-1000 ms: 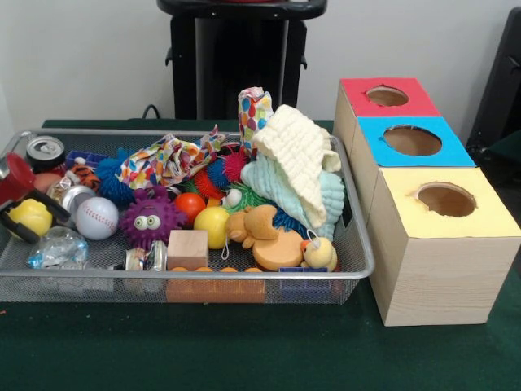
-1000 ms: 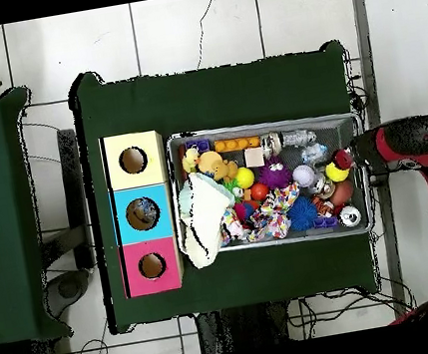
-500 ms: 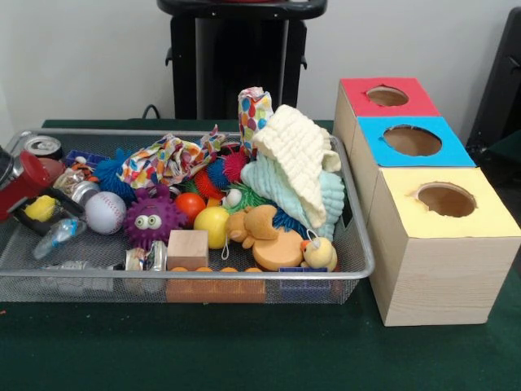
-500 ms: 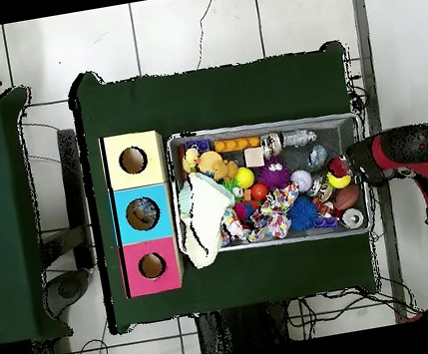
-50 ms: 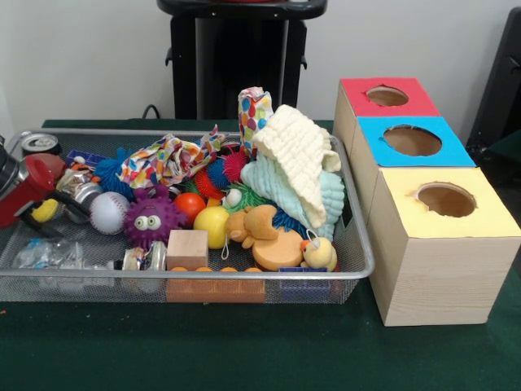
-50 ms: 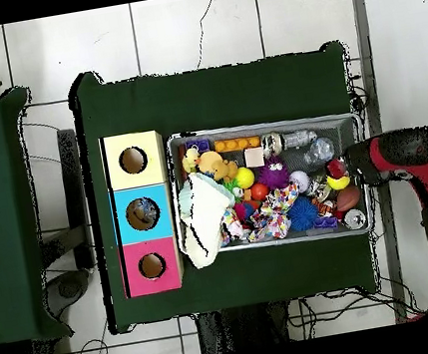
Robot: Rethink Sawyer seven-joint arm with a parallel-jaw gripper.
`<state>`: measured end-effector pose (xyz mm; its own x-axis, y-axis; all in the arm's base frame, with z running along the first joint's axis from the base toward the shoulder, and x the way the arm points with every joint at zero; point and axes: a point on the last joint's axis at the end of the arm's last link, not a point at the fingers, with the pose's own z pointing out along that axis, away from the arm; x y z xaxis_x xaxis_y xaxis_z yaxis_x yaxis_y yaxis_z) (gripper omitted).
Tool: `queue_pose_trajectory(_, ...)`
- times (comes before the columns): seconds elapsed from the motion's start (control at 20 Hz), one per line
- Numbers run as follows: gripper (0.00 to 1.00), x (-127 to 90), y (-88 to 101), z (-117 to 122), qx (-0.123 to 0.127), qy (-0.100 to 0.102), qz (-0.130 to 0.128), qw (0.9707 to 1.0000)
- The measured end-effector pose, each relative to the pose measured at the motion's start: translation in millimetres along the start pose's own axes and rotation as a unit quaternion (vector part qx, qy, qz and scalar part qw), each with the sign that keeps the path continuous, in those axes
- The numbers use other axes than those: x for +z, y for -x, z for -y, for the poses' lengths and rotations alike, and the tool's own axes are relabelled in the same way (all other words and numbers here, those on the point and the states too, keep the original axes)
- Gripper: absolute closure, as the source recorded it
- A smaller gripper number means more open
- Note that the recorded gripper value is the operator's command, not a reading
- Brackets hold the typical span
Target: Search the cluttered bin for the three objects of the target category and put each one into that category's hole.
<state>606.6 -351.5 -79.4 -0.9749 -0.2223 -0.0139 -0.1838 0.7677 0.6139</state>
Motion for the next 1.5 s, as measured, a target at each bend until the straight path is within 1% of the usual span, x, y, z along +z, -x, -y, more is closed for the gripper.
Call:
queue_pose_trajectory(0.2, 0.00, 0.5, 0.4, 0.5, 0.001, 0.004, 0.004, 1.0000)
queue_pose_trajectory(0.4, 0.00, 1.1, 0.4, 1.4, 0.005, 0.012, 0.012, 0.9998)
queue_pose_trajectory(0.5, 0.00, 1.0, 0.2, 1.3, 0.005, 0.012, 0.013, 0.9998)
queue_pose_trajectory(0.65, 0.00, 0.4, -0.2, 0.7, 0.004, 0.005, 0.017, 0.9998)
queue_pose_trajectory(0.7, 0.00, -0.3, -0.6, 0.1, 0.002, -0.003, 0.024, 0.9997)
queue_pose_trajectory(0.8, 0.00, -1.1, -1.2, -0.5, 0.001, -0.011, 0.031, 0.9994)
queue_pose_trajectory(0.85, 0.00, -1.9, -1.7, -1.5, -0.001, -0.023, 0.041, 0.9989)
queue_pose_trajectory(0.95, 0.00, -2.4, -2.0, -2.2, -0.002, -0.033, 0.049, 0.9982)
queue_pose_trajectory(1.05, 0.00, -4.2, -1.5, -4.2, -0.006, -0.060, 0.069, 0.9958)
queue_pose_trajectory(1.1, 0.00, -5.3, -1.2, -4.8, -0.008, -0.070, 0.076, 0.9945)
queue_pose_trajectory(1.15, 0.00, -6.0, -0.9, -5.1, -0.009, -0.076, 0.080, 0.9938)
queue_pose_trajectory(1.2, 0.00, -7.8, 0.4, -5.9, -0.011, -0.093, 0.093, 0.9913)
queue_pose_trajectory(1.25, 0.00, -8.5, 0.9, -6.6, -0.011, -0.105, 0.101, 0.9893)
queue_pose_trajectory(1.35, 0.00, -7.5, -3.3, -9.6, -0.007, -0.139, 0.119, 0.9832)
queue_pose_trajectory(1.45, 0.00, -5.8, -7.3, -11.2, -0.001, -0.153, 0.127, 0.9800)
queue_pose_trajectory(1.5, 0.00, -5.0, -9.8, -12.7, 0.008, -0.167, 0.140, 0.9758)
